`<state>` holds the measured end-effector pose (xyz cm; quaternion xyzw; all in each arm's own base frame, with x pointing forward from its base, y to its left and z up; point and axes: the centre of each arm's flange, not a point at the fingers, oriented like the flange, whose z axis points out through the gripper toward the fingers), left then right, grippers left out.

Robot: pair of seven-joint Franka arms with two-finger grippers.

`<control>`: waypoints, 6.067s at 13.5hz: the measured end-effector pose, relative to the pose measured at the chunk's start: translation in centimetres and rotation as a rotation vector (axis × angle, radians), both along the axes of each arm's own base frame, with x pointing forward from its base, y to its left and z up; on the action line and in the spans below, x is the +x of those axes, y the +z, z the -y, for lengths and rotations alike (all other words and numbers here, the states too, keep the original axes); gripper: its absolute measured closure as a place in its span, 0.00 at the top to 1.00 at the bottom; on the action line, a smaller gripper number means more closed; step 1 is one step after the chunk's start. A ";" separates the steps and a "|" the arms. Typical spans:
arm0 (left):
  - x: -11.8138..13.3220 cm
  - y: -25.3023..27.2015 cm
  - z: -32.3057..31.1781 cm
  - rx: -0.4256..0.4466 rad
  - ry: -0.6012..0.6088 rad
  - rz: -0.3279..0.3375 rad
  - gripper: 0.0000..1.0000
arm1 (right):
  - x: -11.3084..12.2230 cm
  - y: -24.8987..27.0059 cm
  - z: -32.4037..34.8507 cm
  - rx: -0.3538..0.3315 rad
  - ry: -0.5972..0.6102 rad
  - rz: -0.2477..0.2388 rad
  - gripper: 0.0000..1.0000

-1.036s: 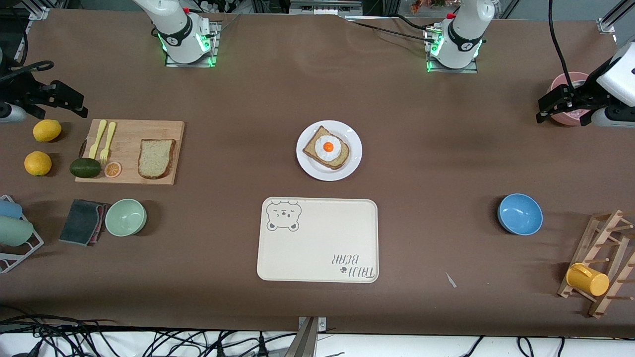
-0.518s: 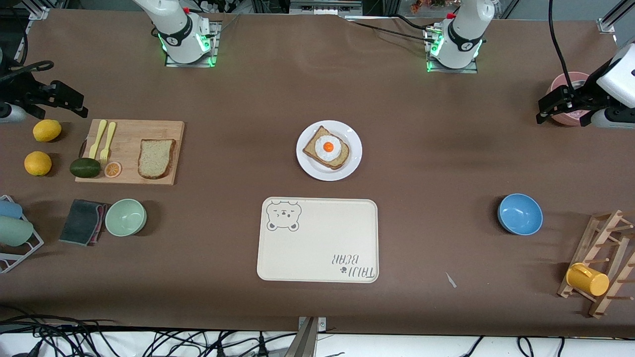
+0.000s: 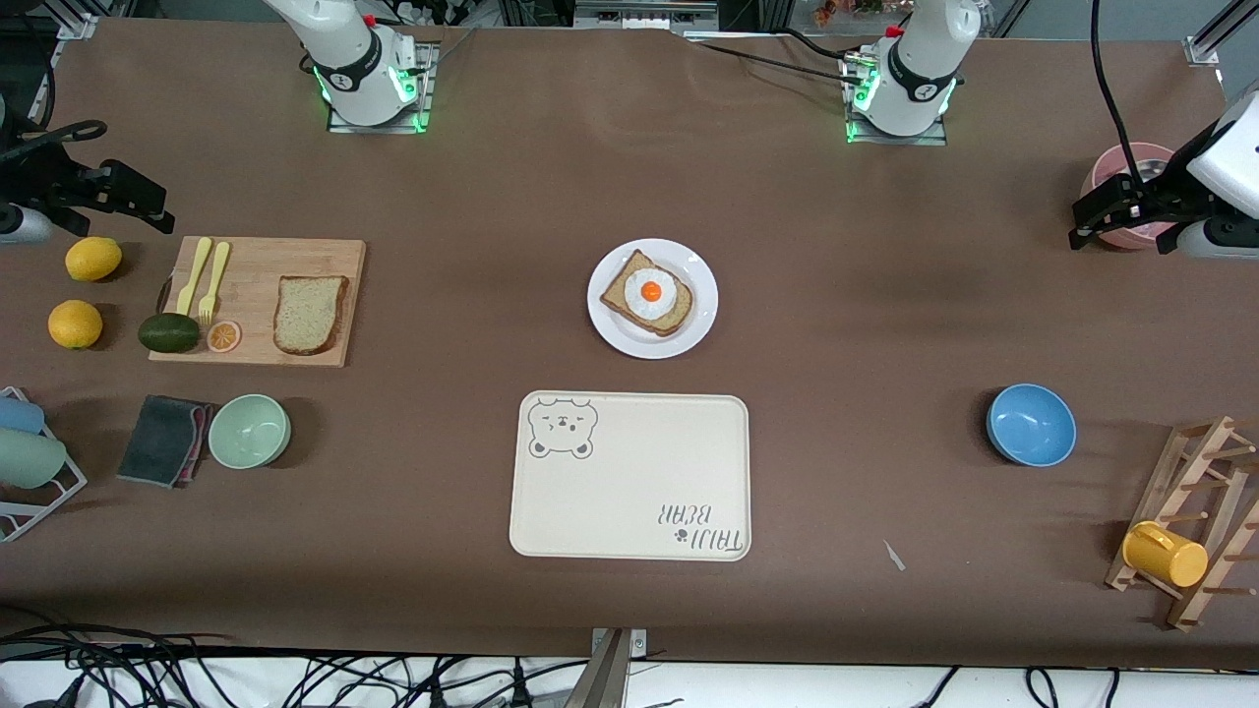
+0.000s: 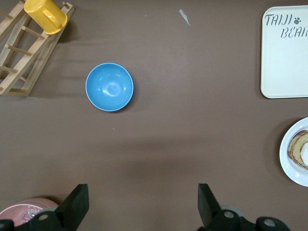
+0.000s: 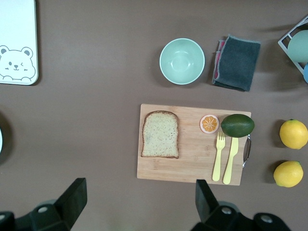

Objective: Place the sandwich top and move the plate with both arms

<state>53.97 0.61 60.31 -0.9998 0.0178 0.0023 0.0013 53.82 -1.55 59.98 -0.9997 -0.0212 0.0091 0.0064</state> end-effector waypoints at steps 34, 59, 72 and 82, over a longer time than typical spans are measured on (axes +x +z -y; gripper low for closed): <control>0.4 -0.7 0.1 0.000 -0.001 -0.013 1.00 | -0.4 -39.3 -6.3 -0.273 -0.299 -0.116 0.88; 0.4 -0.7 0.0 0.000 0.000 -0.013 1.00 | 1.0 -27.1 -27.3 -0.235 -0.203 -0.103 0.08; 0.4 -0.7 -0.1 0.000 0.001 -0.013 1.00 | -5.6 -28.7 -56.1 -0.008 -0.058 -0.051 0.08; 0.4 -0.7 -0.1 0.000 0.002 -0.013 1.00 | -7.8 -35.7 -59.8 0.024 -0.070 -0.031 0.08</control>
